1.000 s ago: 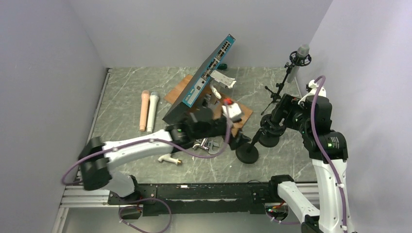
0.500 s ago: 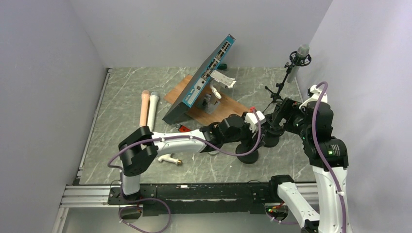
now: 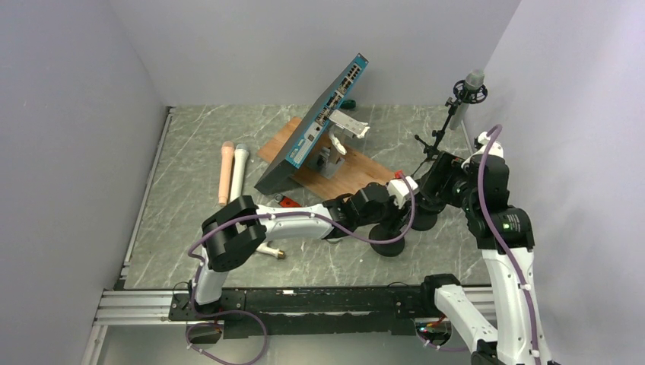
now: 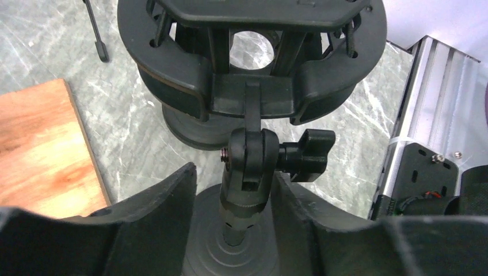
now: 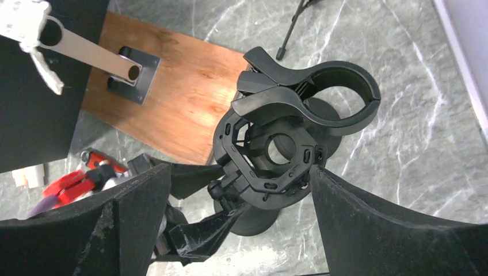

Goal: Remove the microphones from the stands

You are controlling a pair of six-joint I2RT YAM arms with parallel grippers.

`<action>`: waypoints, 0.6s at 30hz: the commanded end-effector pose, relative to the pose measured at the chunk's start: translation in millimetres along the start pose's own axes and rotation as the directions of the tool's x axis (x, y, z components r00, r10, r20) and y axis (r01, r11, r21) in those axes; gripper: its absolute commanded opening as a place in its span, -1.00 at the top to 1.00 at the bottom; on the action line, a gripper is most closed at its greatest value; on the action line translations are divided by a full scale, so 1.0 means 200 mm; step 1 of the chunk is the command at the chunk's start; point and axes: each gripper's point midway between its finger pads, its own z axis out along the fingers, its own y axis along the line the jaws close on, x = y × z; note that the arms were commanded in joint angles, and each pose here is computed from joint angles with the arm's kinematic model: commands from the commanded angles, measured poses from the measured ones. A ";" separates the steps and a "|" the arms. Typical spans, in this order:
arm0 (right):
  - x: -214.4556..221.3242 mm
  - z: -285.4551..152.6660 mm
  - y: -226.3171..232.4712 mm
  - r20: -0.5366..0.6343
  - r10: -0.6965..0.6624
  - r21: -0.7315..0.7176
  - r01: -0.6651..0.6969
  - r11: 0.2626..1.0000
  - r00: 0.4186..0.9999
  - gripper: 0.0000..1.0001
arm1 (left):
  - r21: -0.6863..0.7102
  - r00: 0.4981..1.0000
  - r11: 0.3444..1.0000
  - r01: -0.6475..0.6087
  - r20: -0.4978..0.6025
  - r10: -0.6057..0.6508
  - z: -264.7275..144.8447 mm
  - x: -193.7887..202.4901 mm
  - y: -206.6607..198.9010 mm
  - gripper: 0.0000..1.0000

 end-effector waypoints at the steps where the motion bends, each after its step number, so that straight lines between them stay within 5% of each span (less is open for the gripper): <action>1: -0.03 0.08 0.01 0.044 0.060 0.004 -0.060 0.998 0.997 -0.85 | 0.012 0.995 1.000 -0.022 0.102 0.021 0.02 -0.17 -0.03 0.03; 6: -0.02 0.15 0.02 0.033 0.067 0.000 -0.067 0.998 0.997 -0.85 | 0.027 0.996 0.998 -0.050 0.075 0.048 0.00 -0.17 -0.05 0.39; 9: -0.02 0.18 0.01 0.040 0.070 0.012 -0.070 0.997 0.997 -0.85 | 0.011 0.998 0.998 -0.055 0.034 0.055 -0.01 -0.15 -0.03 0.93; 18: -0.03 0.23 0.00 0.055 0.067 0.032 -0.068 0.997 0.996 -0.85 | 0.037 0.989 0.997 -0.073 -0.128 0.077 -0.13 -0.09 -0.05 1.00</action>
